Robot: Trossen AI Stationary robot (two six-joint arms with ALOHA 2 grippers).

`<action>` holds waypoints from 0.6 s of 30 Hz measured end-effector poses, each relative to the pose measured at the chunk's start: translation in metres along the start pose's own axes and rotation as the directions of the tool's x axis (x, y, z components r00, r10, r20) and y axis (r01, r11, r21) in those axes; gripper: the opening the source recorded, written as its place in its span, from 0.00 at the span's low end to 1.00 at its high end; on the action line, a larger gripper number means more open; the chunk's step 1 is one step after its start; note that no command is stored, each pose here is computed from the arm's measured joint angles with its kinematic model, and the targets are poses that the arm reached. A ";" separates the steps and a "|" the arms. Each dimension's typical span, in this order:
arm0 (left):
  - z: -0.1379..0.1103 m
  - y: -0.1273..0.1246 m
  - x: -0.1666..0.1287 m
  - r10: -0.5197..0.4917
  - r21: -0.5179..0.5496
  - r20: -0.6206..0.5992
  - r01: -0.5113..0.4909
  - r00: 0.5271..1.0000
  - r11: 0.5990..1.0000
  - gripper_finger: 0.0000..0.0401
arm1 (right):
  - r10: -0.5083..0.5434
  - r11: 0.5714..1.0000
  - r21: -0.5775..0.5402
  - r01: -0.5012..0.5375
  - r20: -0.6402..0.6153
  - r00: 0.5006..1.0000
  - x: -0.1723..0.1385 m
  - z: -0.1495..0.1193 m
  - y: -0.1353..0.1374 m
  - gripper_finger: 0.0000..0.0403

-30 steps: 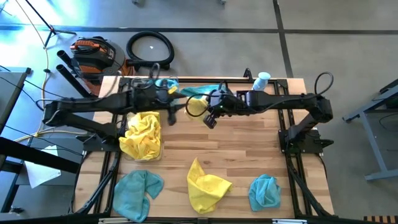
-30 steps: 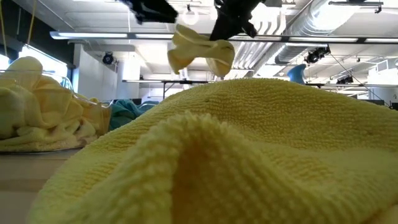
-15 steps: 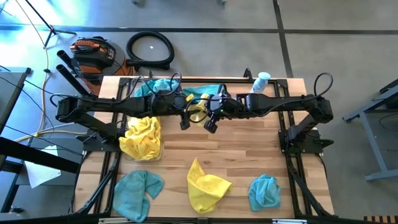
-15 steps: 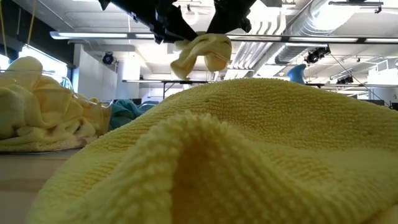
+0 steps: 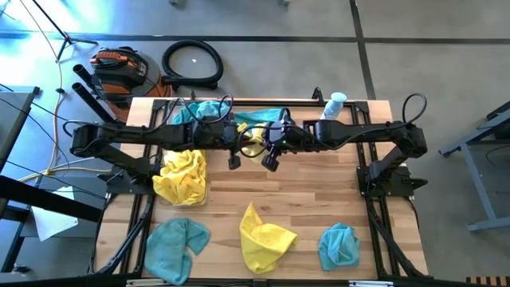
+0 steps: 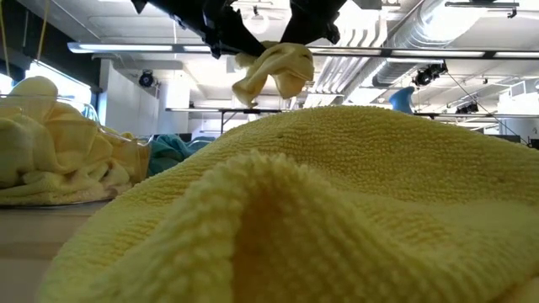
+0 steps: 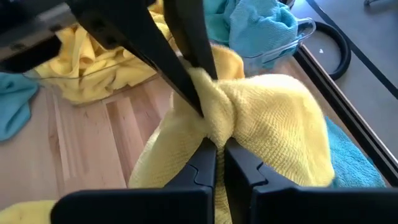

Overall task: Sort microfiber towel by color & place in baskets
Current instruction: Put the yellow towel into the bottom transparent bin

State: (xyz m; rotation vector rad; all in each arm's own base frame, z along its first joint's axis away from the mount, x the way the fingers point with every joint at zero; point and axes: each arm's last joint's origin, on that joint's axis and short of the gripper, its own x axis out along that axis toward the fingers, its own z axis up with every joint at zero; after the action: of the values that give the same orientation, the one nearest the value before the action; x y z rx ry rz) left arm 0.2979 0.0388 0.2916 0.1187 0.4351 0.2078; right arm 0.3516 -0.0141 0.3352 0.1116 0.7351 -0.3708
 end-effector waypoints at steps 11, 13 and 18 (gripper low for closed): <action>0.027 0.012 -0.066 0.150 -0.076 -0.239 -0.172 0.959 0.982 0.00 | -0.007 0.999 0.031 0.009 -0.040 0.999 -0.013 -0.004 -0.005 0.27; 0.033 0.013 -0.084 0.167 -0.109 -0.298 -0.208 0.940 0.972 0.00 | -0.017 0.999 0.029 0.019 -0.077 0.997 -0.017 -0.008 -0.007 0.32; 0.040 0.017 -0.135 0.204 -0.256 -0.418 -0.331 0.885 0.908 0.00 | -0.118 0.991 0.027 0.128 -0.239 0.964 -0.020 -0.025 -0.014 0.38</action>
State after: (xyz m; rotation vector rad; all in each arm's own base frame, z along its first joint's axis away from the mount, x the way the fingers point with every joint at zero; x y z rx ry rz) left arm 0.1928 0.0221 0.3849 -0.1899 0.7711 0.5839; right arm 0.3170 -0.0151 0.3309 0.1520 0.9739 -0.4976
